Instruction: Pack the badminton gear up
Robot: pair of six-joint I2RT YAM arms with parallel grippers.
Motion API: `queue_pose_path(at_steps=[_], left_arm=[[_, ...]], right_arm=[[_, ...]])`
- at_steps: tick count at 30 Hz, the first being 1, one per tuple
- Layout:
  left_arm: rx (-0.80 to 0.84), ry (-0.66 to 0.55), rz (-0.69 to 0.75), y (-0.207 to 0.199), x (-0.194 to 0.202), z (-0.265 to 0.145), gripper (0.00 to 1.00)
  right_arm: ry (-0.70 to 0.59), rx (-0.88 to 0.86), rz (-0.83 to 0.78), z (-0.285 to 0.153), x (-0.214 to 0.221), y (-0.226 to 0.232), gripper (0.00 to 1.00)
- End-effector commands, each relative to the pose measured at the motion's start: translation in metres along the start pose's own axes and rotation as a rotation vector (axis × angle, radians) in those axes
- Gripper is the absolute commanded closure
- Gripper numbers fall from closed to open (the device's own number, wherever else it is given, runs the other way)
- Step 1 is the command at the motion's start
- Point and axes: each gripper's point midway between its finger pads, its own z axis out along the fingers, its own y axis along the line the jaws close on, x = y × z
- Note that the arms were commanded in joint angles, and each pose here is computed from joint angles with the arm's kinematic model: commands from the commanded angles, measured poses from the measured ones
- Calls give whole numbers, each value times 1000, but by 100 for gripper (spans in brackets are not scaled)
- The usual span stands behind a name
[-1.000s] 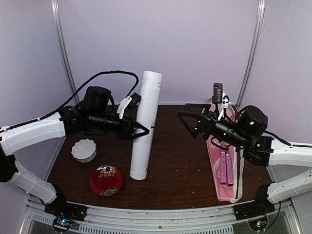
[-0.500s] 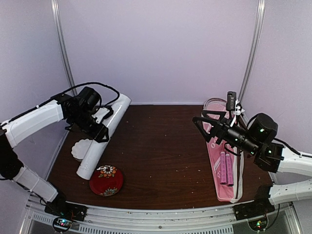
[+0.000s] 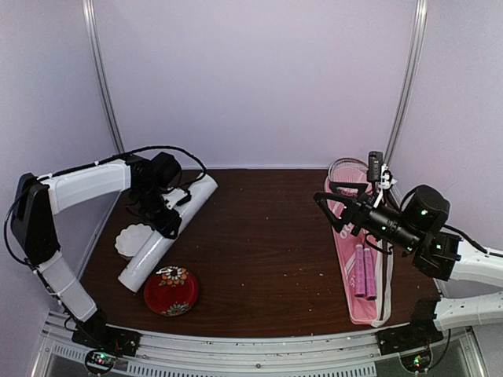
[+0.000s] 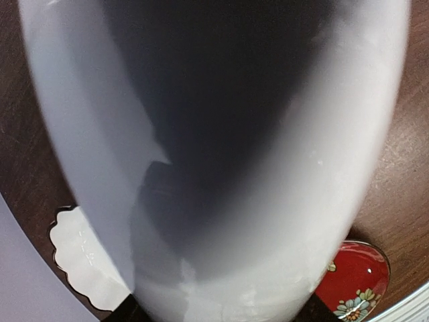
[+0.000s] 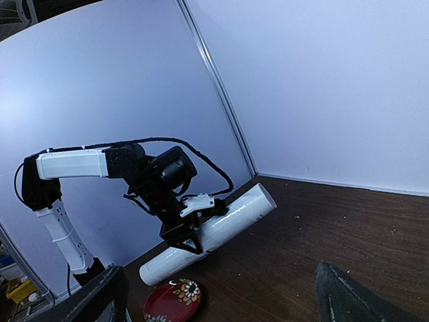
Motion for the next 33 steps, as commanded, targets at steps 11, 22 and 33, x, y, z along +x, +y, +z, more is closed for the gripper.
queue_pose_path(at_steps=[11,22,33], left_arm=[[-89,66,-14,25,-9,36,57],[-101,56,-31,31,-16,45,31],[-85,-101,-41,31,-40,-4,14]], right_arm=[[18,63,-4,-5,1,-15,0],[188,310,58,-9,18,-68,0],[311,702,251,-56,39,-171,5]])
